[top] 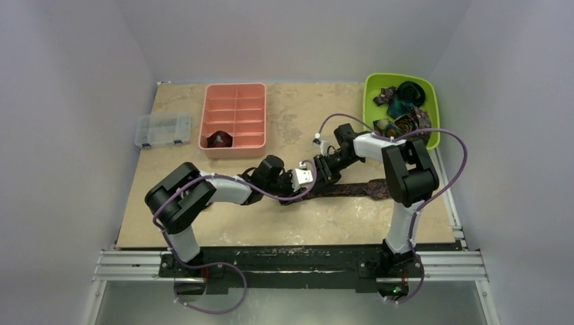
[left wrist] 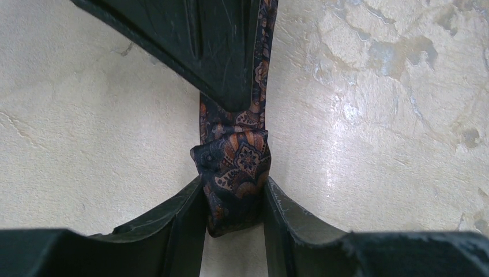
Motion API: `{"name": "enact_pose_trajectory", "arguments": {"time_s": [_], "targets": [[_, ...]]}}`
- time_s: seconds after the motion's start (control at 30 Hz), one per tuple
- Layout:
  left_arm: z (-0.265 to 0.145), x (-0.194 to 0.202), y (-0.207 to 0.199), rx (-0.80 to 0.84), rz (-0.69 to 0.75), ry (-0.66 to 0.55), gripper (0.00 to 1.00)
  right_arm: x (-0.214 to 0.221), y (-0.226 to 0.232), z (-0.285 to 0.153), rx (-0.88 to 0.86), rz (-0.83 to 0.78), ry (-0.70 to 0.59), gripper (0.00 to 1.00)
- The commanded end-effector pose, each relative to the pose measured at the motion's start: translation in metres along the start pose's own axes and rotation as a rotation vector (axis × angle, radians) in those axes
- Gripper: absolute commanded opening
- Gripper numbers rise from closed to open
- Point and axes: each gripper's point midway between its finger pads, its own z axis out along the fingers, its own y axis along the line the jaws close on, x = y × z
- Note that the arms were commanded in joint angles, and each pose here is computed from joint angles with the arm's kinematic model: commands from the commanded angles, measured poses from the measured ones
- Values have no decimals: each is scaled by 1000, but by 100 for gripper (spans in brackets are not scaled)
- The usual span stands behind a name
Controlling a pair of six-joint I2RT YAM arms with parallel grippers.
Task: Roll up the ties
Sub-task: Roll the tie at the center of the board.
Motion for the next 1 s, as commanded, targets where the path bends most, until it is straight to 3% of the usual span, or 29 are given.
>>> {"name": "enact_pose_trajectory", "arguments": {"time_s": [0.0,0.2,0.53,0.7,0.83,0.97], "targets": [[-5,27,-1,-3,-19,126,37,-11,22,-24,-42,-47,-42,27],[-2,24,0,7,-14,126,37,-21,39,-26,-104,-28,-79,44],[-1,25,1,12,1,133,37,-30,40,-1,-116,11,-79,41],[-1,25,1,5,-6,130,38,-22,31,4,-97,7,-49,27],[-1,24,3,-5,-16,126,41,-14,25,6,-78,17,-30,3],[-1,22,6,-23,-33,122,45,-11,20,3,-62,-21,-28,0]]}}
